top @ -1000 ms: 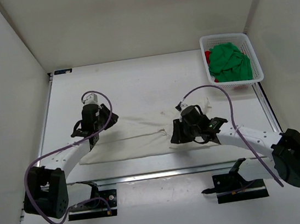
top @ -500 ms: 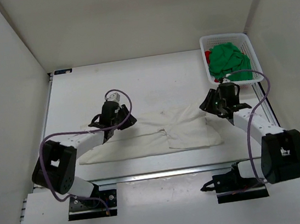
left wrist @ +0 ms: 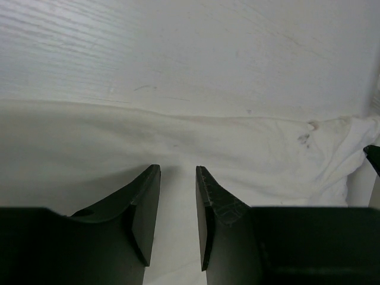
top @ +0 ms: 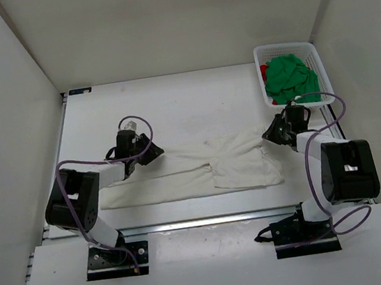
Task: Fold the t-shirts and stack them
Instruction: Fold the other side of the tshirt into a rectangle, then rotate the tshirt 90 degrees
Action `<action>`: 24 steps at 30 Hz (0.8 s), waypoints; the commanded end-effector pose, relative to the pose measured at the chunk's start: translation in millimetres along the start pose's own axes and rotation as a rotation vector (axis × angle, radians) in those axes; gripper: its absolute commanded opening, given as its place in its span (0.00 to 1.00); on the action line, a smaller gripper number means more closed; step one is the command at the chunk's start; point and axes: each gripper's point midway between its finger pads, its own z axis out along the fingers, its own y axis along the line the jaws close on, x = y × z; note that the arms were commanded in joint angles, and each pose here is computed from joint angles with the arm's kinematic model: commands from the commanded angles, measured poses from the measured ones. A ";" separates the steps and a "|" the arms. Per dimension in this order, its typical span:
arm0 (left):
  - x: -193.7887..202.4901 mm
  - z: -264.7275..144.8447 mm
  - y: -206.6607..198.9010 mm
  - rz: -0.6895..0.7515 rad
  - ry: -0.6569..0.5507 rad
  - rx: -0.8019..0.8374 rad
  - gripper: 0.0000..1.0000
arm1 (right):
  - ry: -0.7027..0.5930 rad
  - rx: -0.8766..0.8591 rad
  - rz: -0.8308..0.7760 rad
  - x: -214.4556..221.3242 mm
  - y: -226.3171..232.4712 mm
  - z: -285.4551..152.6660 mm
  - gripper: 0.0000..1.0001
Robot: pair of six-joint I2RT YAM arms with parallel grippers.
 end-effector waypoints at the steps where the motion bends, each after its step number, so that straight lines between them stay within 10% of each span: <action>1: -0.2 -0.5 3.2 -0.046 0.005 0.038 0.41 | -0.104 -0.075 -0.017 -33.7 20.3 6.1 0.01; 8: -9.6 -8.3 39.4 -0.150 -0.037 -0.013 0.41 | -0.113 -0.018 0.022 -49.2 -1.0 18.6 0.00; 18: -29.6 -29.8 7.4 -0.100 -0.106 0.046 0.42 | -0.140 0.004 -0.043 -49.1 27.6 -13.8 0.39; 24: -26.0 -49.0 -46.2 0.070 -0.101 0.133 0.44 | -0.085 -0.065 -0.163 14.3 67.5 -38.4 0.13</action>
